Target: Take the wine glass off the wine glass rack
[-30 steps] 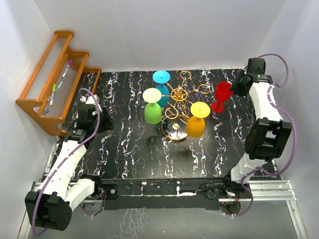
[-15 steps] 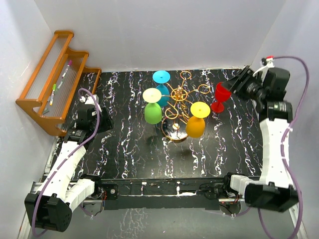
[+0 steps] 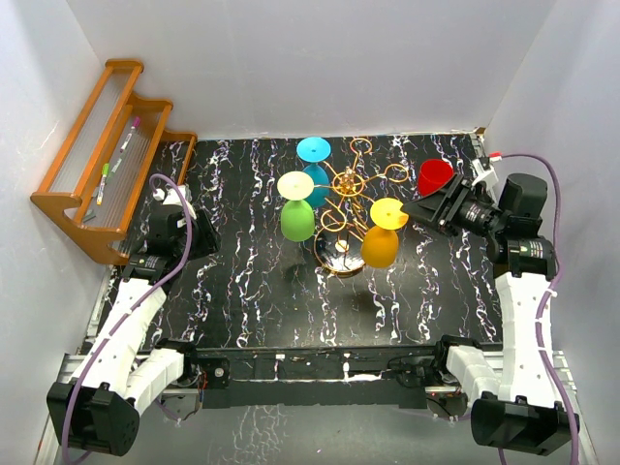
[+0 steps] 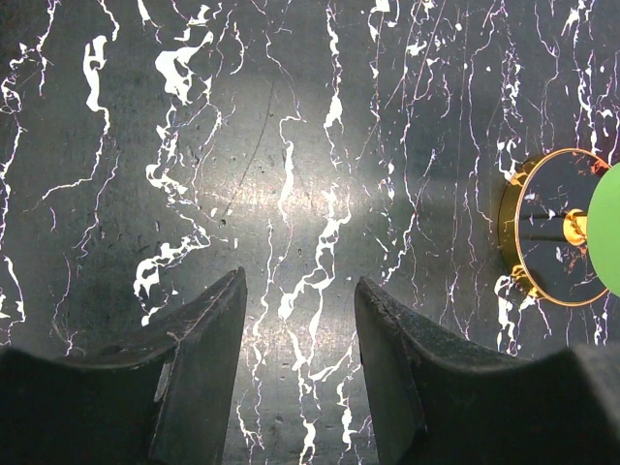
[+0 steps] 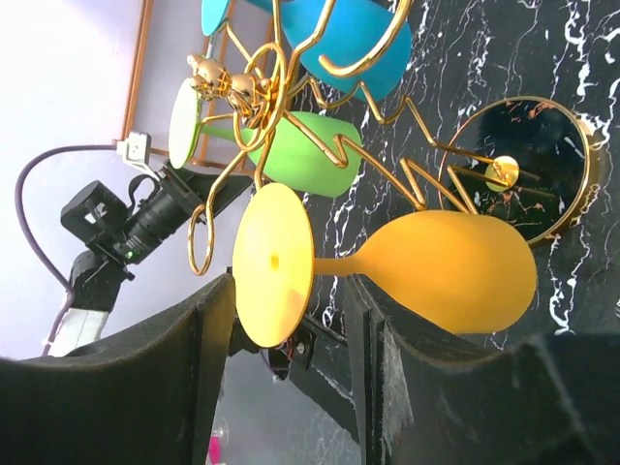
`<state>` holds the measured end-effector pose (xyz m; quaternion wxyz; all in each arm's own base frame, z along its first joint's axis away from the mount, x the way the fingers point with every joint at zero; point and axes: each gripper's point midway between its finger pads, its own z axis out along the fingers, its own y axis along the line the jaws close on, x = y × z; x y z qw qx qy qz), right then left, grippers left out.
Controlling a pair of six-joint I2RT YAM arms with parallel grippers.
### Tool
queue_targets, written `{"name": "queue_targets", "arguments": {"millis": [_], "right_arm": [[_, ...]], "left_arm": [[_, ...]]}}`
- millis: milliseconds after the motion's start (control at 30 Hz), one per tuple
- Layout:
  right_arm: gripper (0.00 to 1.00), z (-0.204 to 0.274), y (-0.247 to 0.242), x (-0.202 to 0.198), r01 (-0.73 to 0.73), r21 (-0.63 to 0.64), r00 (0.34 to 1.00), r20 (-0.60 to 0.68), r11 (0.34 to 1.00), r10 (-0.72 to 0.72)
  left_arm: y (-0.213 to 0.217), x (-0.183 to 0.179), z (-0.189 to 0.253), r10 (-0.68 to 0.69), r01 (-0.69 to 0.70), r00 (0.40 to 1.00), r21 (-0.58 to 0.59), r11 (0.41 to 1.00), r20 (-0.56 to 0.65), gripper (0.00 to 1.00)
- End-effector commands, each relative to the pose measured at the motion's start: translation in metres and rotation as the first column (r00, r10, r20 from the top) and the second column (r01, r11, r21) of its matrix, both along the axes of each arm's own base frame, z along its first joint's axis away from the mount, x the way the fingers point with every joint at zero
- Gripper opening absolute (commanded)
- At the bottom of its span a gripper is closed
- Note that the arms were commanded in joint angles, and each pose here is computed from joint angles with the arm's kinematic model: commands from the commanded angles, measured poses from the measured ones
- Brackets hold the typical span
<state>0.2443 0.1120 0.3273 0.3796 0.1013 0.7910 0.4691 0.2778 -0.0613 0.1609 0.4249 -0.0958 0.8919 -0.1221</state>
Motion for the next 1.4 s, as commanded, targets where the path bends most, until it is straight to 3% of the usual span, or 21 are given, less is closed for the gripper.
{"name": "queue_targets", "arguments": {"millis": [0,767,1100,1367], "right_arm": [[0.50,0.009,0.007,-0.006,-0.049,0.015,0.997,0.057,0.999,0.048],[0.39,-0.002,0.008,0.005,-0.061,0.019,0.997,0.041,0.998,0.060],[0.15,0.005,0.012,0.001,-0.084,0.053,0.995,0.051,0.995,0.081],[0.08,0.031,0.014,-0.003,-0.073,0.080,0.994,0.083,0.994,0.066]], "left_arm": [[0.002,-0.001,0.002,0.007,-0.008,1.000,0.006,1.000,0.014,0.47],[0.001,-0.001,-0.003,0.002,-0.002,1.000,0.003,1.000,-0.005,0.47],[0.001,-0.001,-0.004,0.001,-0.001,1.000,0.003,1.000,-0.008,0.47],[0.001,-0.001,-0.003,0.000,0.000,1.000,0.002,1.000,-0.008,0.47]]}}
